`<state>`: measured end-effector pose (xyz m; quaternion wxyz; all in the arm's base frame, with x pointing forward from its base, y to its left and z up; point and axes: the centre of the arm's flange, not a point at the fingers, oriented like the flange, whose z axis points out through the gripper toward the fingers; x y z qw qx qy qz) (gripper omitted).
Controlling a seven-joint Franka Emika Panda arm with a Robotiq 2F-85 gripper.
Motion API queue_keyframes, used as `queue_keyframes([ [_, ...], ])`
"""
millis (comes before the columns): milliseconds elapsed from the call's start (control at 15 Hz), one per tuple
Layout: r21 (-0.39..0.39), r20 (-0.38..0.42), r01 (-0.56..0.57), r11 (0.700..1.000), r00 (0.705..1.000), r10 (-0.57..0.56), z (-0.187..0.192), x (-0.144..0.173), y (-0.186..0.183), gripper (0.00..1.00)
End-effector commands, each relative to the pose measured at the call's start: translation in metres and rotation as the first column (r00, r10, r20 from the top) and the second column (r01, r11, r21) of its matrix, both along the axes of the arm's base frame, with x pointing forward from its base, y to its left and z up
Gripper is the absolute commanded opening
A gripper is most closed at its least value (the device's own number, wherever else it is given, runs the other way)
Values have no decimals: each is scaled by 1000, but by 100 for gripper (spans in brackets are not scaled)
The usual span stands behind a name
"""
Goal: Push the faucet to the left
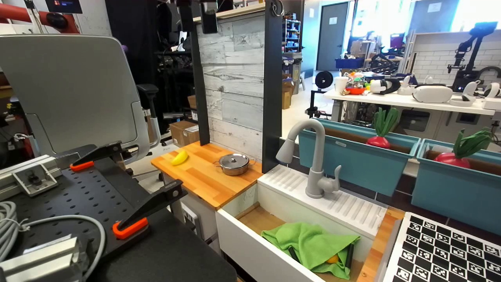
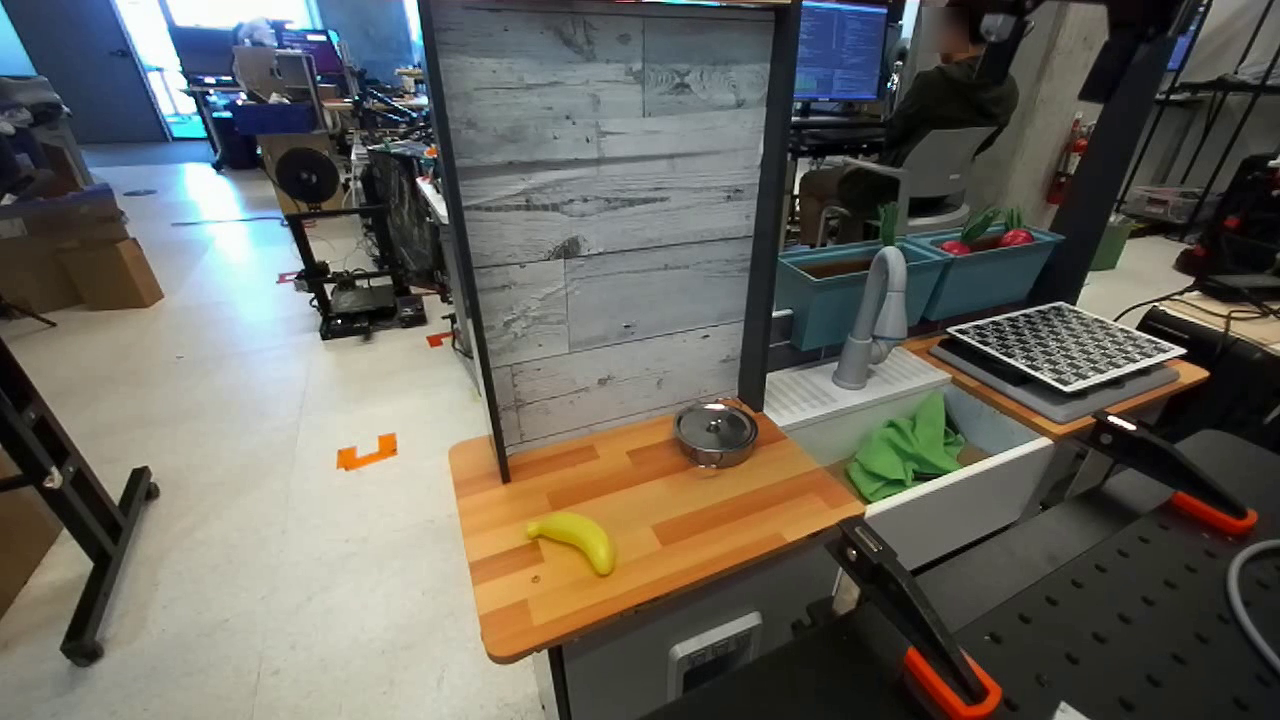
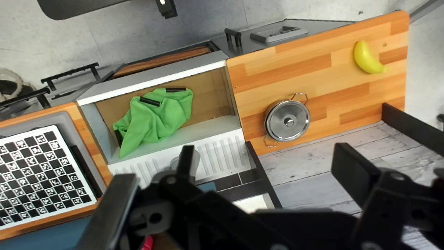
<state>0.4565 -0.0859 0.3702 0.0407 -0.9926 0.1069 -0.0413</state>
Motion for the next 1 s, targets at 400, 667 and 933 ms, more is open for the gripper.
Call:
queue_keyframes([
  [400, -60, 70, 122, 991, 991, -118, -80, 74, -24, 100],
  [667, -83, 85, 130, 988, 989, -123, -113, 89, -39, 100],
  [933, -94, 68, 131, 987, 990, -125, -143, 107, -54, 100],
])
